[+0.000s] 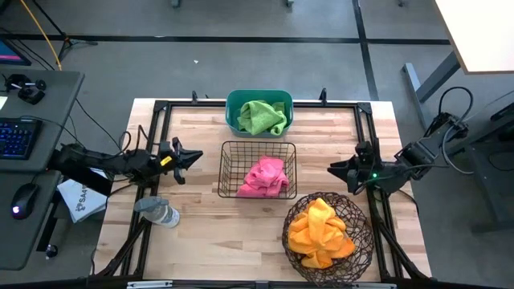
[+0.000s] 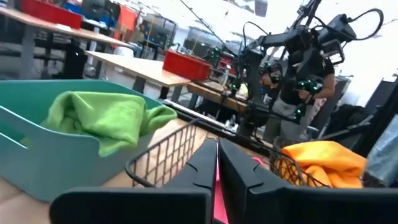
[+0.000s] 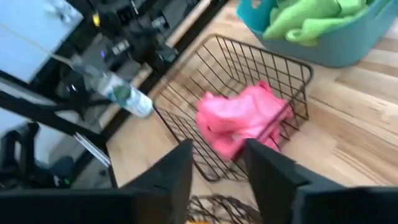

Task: Sort microfiber towel by color & place in baskets
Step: Return to Home Position

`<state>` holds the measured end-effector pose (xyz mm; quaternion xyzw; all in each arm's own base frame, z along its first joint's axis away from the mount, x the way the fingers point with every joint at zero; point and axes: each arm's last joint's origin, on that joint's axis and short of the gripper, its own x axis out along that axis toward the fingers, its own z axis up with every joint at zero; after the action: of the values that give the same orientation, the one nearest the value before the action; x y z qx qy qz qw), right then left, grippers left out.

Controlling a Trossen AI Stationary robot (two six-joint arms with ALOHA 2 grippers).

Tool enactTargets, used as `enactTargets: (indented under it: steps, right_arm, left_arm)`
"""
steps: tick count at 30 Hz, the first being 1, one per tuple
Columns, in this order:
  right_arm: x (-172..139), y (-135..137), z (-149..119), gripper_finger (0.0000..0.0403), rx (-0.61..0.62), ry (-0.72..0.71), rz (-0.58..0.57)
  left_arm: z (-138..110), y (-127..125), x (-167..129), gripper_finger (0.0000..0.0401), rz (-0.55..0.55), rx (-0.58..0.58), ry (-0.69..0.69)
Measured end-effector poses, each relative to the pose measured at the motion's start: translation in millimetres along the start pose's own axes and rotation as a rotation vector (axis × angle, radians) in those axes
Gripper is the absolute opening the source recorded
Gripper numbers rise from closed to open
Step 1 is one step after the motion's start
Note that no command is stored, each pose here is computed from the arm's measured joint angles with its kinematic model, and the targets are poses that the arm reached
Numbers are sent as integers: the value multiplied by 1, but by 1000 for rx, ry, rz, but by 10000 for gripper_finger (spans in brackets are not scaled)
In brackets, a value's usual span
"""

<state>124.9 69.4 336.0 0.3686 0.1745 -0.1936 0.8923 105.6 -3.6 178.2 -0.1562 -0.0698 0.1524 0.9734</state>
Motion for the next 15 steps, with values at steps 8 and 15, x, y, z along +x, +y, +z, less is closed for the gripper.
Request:
enactTargets:
  steps: [8, 15]
  right_arm:
    - [-12, -16, 5, 13, -107, 79, 1]
    - [-1, -52, -24, 4, -177, 40, 205]
  left_arm:
    - [2, 0, 0, 16, 3, 35, -21]
    - [2, 0, 0, 17, 4, 36, -19]
